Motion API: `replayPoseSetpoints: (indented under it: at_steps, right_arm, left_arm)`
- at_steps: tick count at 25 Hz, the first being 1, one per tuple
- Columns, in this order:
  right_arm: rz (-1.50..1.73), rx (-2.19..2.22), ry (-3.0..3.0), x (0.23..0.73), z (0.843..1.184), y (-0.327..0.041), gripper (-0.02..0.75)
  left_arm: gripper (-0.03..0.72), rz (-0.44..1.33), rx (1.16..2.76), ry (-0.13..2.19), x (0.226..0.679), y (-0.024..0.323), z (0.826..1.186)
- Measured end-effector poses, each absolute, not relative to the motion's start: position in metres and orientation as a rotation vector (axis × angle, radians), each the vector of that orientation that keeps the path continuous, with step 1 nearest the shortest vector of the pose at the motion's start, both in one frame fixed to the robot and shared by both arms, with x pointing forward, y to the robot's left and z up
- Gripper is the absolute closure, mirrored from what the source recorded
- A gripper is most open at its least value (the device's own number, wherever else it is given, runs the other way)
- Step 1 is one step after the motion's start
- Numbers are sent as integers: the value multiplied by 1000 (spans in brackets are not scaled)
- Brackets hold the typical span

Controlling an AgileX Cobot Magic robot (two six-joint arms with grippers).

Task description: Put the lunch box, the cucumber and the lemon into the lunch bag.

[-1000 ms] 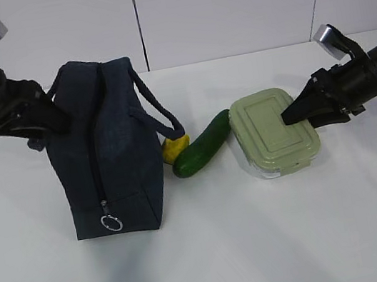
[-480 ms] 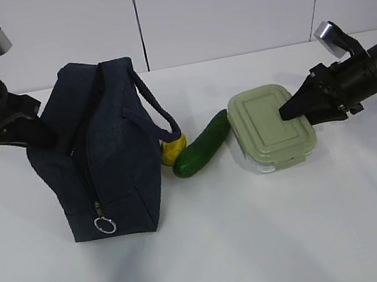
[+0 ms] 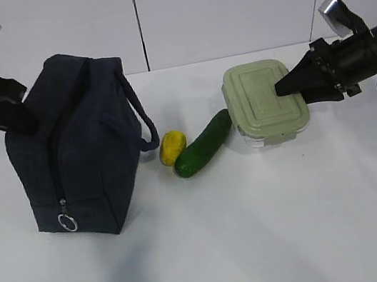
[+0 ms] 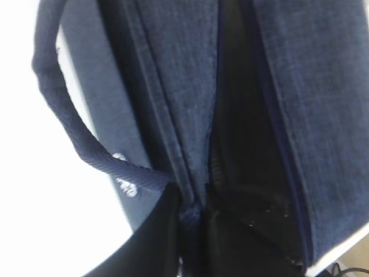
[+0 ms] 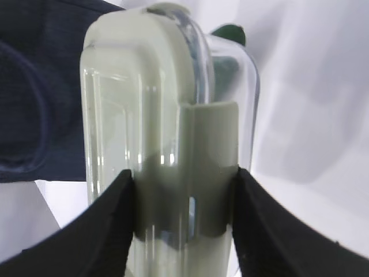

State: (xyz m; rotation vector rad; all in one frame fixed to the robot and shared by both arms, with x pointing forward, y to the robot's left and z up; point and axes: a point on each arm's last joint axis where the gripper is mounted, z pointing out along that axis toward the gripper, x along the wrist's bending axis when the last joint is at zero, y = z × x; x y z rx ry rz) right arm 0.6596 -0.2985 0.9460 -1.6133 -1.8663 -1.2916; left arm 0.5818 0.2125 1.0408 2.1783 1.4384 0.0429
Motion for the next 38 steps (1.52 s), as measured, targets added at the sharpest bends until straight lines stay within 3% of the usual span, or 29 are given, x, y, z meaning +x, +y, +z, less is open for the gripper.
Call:
replayPoseSetpoints:
  at_steps: [8, 18, 30, 38]
  right_arm:
    - [-1388, -1587, -1879, 658, 984, -288, 374]
    - [-1480, -1445, -1869, 656, 1021, -238, 374]
    - [-1526, -1274, -1773, 644, 1037, -172, 374]
    - [-1588, -1230, -1716, 643, 1044, -160, 375]
  left_arm:
    - [671, 75, 2170, 1430, 588, 212, 1056]
    - [671, 50, 2224, 1408, 584, 202, 1053]
    - [671, 58, 2279, 1380, 578, 185, 1052]
    - [671, 37, 2293, 1347, 574, 172, 1052]
